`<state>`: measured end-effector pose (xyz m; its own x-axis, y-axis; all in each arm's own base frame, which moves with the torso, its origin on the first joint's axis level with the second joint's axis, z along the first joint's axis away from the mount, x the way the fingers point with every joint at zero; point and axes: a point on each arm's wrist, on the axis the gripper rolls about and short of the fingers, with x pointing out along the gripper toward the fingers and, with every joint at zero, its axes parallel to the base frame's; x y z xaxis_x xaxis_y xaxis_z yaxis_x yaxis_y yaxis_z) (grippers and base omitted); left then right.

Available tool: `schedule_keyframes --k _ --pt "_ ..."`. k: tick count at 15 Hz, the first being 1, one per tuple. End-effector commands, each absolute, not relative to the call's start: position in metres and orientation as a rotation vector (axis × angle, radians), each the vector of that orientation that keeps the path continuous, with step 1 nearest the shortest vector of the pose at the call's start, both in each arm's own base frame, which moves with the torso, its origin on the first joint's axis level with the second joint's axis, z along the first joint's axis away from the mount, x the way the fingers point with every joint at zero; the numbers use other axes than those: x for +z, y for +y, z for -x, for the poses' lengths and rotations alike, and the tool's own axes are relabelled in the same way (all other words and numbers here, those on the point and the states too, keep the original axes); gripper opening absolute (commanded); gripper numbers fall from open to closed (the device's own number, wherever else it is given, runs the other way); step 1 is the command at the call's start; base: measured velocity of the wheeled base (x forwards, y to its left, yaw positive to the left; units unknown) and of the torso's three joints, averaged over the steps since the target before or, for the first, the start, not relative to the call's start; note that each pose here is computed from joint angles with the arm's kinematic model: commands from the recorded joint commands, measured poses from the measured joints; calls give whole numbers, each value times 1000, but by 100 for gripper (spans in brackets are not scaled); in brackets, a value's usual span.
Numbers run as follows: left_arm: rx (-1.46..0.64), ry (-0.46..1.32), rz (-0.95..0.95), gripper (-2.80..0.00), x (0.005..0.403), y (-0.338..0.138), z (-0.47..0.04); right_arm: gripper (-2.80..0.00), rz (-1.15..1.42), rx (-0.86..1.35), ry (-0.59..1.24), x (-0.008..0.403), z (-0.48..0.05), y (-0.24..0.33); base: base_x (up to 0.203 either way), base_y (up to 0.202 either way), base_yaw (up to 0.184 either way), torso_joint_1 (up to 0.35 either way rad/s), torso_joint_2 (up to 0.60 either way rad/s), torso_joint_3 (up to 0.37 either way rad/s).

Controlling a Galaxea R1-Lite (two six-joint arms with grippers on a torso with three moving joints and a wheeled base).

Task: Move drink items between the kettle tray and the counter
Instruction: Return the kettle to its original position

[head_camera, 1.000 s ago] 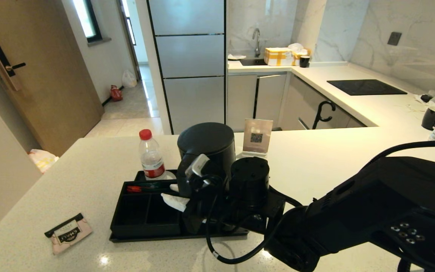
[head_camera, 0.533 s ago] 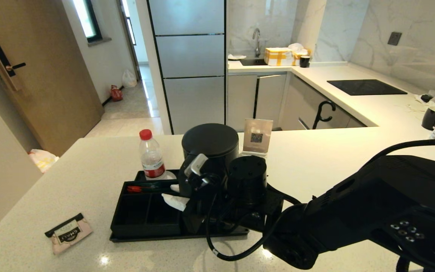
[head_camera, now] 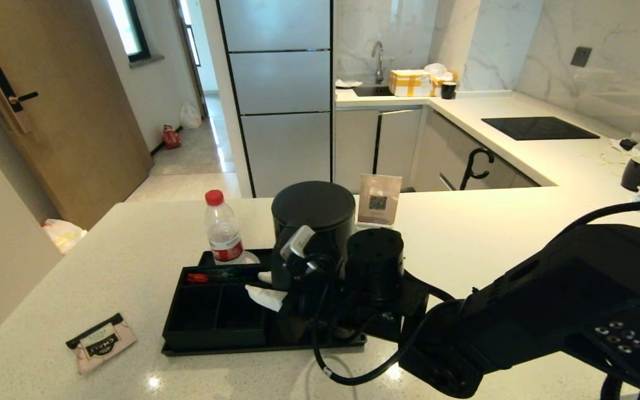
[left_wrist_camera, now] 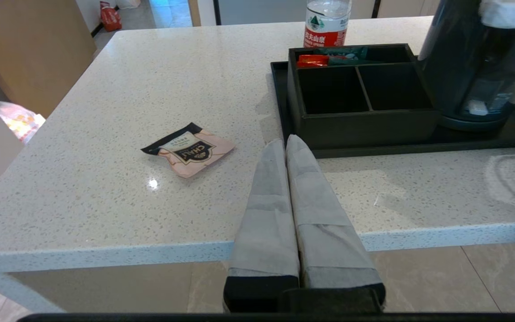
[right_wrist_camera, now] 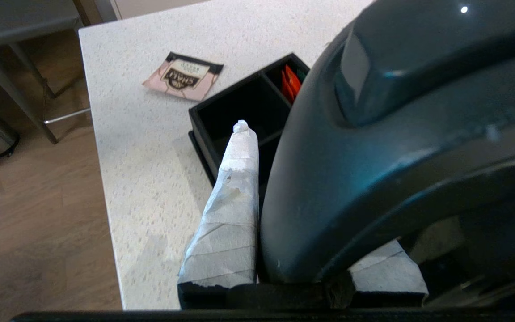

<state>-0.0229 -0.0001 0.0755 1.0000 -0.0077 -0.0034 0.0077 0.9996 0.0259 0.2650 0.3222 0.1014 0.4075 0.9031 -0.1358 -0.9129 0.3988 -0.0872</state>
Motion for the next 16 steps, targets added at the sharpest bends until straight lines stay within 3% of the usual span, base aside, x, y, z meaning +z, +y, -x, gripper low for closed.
schedule_keyframes --k 1,5,6,16 --pt "-8 1 -26 -280 75 0 23 -280 158 1154 71 104 -261 317 0 0 0 0 0 0" --pt "-8 1 -26 -280 75 0 23 -280 156 1153 64 106 -261 317 0 0 0 0 0 0" --pt "-8 1 -26 -280 75 0 23 0 154 1153 62 107 -261 317 0 0 0 0 0 0" --pt "-8 1 -26 -280 75 0 23 0 150 1151 47 105 -262 316 0 0 0 0 0 0"
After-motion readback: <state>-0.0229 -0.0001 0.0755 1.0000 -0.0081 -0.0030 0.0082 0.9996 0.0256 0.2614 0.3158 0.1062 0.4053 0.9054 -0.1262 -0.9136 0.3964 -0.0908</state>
